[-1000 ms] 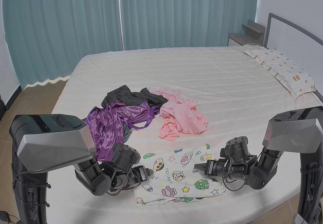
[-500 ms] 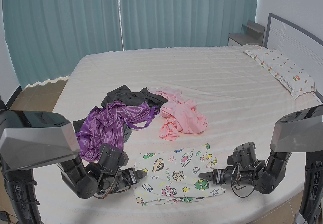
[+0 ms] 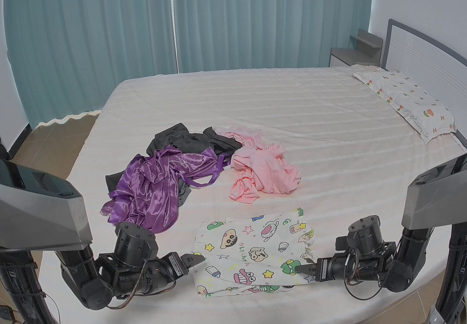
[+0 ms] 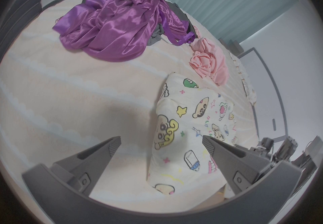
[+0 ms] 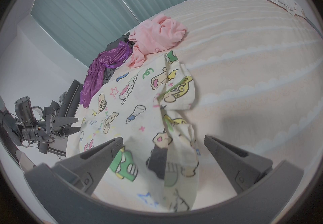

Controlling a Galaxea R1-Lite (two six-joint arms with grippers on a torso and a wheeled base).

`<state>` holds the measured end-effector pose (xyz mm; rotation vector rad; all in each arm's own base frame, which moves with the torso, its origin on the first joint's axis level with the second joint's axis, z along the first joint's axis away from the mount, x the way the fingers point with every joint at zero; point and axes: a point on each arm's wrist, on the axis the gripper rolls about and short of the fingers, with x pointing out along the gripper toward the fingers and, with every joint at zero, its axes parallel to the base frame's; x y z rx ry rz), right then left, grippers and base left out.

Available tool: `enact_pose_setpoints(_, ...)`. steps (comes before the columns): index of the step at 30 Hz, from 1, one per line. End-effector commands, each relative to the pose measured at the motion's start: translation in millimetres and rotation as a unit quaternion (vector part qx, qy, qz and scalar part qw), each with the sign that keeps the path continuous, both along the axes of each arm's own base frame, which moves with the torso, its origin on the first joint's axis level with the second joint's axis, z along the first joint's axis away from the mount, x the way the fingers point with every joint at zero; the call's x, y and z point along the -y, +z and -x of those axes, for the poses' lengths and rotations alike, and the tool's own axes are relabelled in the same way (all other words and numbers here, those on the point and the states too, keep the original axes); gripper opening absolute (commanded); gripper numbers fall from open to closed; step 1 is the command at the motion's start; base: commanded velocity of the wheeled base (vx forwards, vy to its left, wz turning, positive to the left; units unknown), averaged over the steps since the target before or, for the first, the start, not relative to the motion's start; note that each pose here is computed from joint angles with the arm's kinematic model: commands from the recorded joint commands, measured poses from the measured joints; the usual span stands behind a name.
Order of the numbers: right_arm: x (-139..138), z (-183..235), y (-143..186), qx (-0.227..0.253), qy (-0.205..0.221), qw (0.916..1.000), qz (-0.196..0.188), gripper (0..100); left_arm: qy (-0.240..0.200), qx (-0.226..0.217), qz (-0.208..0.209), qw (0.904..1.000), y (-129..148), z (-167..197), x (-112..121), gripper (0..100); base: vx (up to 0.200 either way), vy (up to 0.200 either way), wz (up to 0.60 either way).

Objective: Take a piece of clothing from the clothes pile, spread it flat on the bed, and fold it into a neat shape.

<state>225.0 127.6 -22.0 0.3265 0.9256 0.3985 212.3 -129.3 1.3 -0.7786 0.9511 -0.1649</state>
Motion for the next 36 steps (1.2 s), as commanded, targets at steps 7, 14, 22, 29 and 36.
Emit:
enact_pose_setpoints(7, 0.8, 7.6, -0.3, -0.01, 0.005, 0.9999, 0.007, 0, 0.01, -0.02, 0.003, 0.9997, -3.5, 14.3, -8.4, 100, 0.0, 0.0, 0.0)
enact_pose_setpoints(14, 12.8, 20.7, -1.5, -0.027, 0.0, 0.9994, 0.021, 0, 0.011, -0.021, 0.002, 0.9997, -3.6, 14.7, -8.7, 100, 0.0, 0.0, 0.0)
enact_pose_setpoints(22, 13.5, 22.0, 0.1, -0.022, 0.001, 0.9996, 0.019, 100, 0.011, -0.021, 0.002, 0.9997, -3.8, 14.3, -8.4, 100, 0.0, 0.0, 0.0)
enact_pose_setpoints(29, 19.9, 18.5, 14.9, 0.018, -0.021, 0.9996, -0.003, 100, 0.012, -0.021, 0.003, 0.9997, -3.8, 14.2, -9.2, 100, 0.0, 0.0, 0.0)
enact_pose_setpoints(36, 19.3, -26.3, 35.9, 0.107, -0.058, 0.9915, -0.047, 100, 0.013, -0.021, 0.004, 0.9997, -3.7, 13.9, -9.0, 100, 0.0, 0.0, 0.0)
